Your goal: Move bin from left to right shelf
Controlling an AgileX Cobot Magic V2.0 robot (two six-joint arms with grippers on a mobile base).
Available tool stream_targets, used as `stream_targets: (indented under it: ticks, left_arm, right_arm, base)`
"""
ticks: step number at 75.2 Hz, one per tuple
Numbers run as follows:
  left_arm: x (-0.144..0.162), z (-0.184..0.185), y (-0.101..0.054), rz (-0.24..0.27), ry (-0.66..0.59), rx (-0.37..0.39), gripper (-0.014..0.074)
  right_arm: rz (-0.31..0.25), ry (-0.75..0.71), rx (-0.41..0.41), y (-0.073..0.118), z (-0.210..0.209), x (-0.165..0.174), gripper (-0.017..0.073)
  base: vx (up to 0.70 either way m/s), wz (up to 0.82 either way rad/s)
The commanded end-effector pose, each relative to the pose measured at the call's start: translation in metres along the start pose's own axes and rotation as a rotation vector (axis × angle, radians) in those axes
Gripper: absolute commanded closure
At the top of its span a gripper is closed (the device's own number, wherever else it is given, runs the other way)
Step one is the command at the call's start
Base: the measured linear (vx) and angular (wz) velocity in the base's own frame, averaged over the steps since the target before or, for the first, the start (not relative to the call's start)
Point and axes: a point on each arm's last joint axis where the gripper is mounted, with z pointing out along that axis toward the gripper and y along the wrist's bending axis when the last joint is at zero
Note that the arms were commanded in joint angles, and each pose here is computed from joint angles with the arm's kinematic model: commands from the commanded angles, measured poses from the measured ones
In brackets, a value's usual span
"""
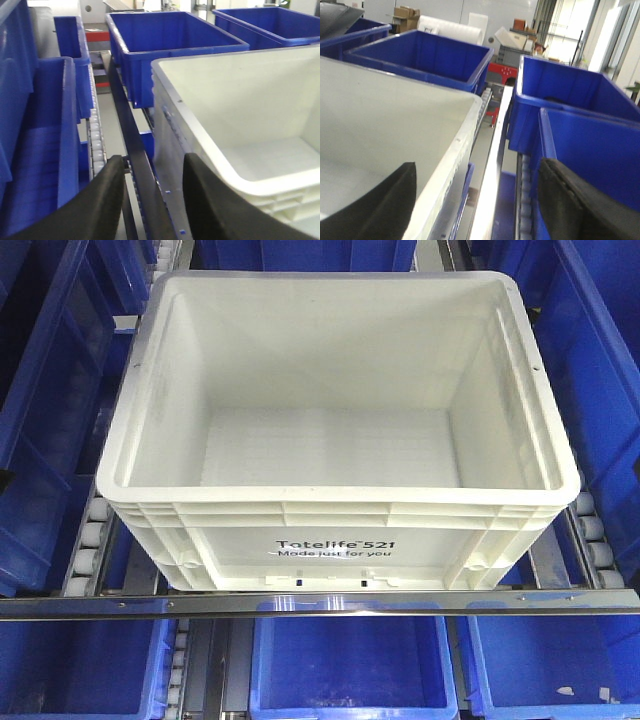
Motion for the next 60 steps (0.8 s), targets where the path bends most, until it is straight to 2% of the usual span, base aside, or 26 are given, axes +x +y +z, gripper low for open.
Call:
stream_targets:
  ticks: [1,18,31,47,52,58,60]
  left_arm:
    - [-0.0145,0.0036,0.0044,-0.021,-0.099,-0.044,0.0323]
    - [-0.0179,0.0051,0.0064,-0.026,-0.137,-0.065,0.0323]
    - [-0.0214,0.0044,0.0079,-0.026,-0.176,-0.081,0.0323]
    - [-0.0217,0.0044,0.0080,-0.026,-0.179,-0.082,0.0326]
    - [-0.0217,0.0044,0.0080,-0.026,-0.179,-0.082,0.0364]
    - [-0.0215,0.0044,0.0079,-0.026,-0.177,-0.081,0.0468]
    - [-0.0214,0.0044,0.0079,-0.026,-0.176,-0.081,0.0519]
  right_arm:
    - [-0.018,-0.112,0.015,-0.0029,0.0055,-0.0165,0.0057]
    - [-0.006,-0.065,0.003,-0.0016,0.0149,-0.0114,0.0057]
    - [0.071,-0.063,0.000,-0.0016,0.0149,-0.0112,0.0057]
    - [0.067,-0.066,0.000,-0.0016,0.0149,-0.0115,0.0068]
    - [0.065,-0.066,0.000,-0.0016,0.0149,-0.0115,0.0134]
    - [0.065,-0.066,0.000,-0.0016,0.0149,-0.0115,0.0312]
    - [0.065,-0.066,0.000,-0.0016,0.0149,-0.0115,0.0399]
  base:
    - [0.00,0.00]
    - [0.00,0.00]
    - [0.00,0.00]
    - [0.00,0.00]
    - [0.00,0.00]
    - [0.00,0.00]
    - [0.00,0.00]
